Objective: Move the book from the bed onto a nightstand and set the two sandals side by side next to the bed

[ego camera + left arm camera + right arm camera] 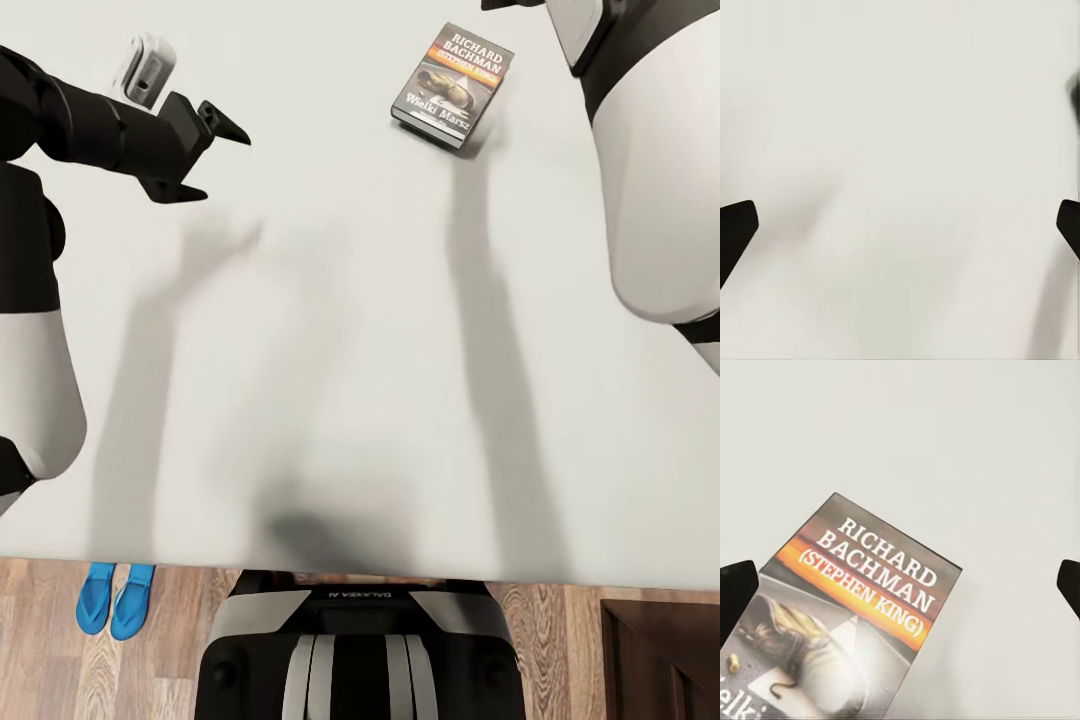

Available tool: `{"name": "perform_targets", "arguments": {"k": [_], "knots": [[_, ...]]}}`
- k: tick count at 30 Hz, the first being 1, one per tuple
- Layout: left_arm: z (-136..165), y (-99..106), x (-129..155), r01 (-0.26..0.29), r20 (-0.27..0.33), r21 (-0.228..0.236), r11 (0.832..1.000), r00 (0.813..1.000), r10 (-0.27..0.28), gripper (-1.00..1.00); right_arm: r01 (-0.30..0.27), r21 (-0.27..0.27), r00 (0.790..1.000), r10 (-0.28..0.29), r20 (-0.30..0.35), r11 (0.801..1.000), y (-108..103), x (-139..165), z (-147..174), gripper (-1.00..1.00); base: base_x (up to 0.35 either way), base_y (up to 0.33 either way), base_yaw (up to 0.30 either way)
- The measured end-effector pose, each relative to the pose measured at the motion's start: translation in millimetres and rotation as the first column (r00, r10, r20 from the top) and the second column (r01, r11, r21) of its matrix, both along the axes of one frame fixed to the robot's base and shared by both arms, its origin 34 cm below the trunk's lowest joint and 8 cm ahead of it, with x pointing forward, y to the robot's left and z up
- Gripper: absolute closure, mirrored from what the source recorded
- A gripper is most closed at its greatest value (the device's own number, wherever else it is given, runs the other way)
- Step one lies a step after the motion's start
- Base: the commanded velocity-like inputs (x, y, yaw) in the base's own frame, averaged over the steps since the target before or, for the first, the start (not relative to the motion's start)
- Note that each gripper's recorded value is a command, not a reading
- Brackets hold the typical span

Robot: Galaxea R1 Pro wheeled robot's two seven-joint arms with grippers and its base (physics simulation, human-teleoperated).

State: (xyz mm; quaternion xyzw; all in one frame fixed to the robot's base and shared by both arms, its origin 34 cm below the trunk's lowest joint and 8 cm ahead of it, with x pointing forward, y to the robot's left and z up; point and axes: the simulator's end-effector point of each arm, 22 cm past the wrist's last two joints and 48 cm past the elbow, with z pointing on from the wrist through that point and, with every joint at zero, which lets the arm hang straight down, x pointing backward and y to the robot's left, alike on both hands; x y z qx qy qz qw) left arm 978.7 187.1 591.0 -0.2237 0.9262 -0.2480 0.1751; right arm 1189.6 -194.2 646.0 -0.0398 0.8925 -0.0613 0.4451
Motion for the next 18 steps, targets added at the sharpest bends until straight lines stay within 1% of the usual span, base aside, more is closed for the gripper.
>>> {"name": "perform_targets", "arguments": {"k": [6,7,8,10,11,15,18], "knots": [[1.5,-1.4,1.1,0.001,0.003,-0.003,1.0,1.0,-0.001,-1.0,0.004,-0.004,1.0,-0.004,-0.01,1.0,1.3,-0.8,-5.9,-1.0,0.0,0.0,0.0],[1.7,-1.6,1.2,0.002,0.003,-0.003,1.0,1.0,-0.002,-1.0,0.009,-0.008,1.0,-0.009,-0.009,1.0,0.3,-0.7,-6.8,-1.0,0.0,0.0,0.0],[1.4,-1.7,1.3,0.001,0.002,-0.004,1.0,1.0,-0.001,-1.0,0.028,-0.02,1.0,-0.028,0.0,0.999,-4.0,0.0,-7.5,-1.0,0.0,0.0,0.0],[1.2,-1.7,1.3,0.0,0.001,-0.005,1.0,1.0,0.0,-1.0,0.048,-0.026,0.999,-0.048,0.011,0.999,-7.7,0.8,-7.2,-1.0,0.0,0.0,0.0],[1.2,-1.7,1.3,0.0,0.001,-0.005,1.0,1.0,0.0,-1.0,0.048,-0.026,0.999,-0.048,0.012,0.998,-7.7,0.8,-7.2,-1.0,0.0,0.0,0.0],[-0.2,-1.8,0.1,0.001,-0.001,-0.003,1.0,1.0,-0.001,-1.0,0.083,-0.009,0.996,-0.083,0.019,0.997,-11.5,1.7,-5.2,-1.0,0.0,0.0,0.0],[-0.6,-3.2,-0.9,0.004,-0.001,-0.001,1.0,1.0,-0.004,-1.0,0.095,0.004,0.995,-0.095,0.02,0.995,-11.9,6.9,11.2,-1.0,0.0,0.0,0.0]]}}
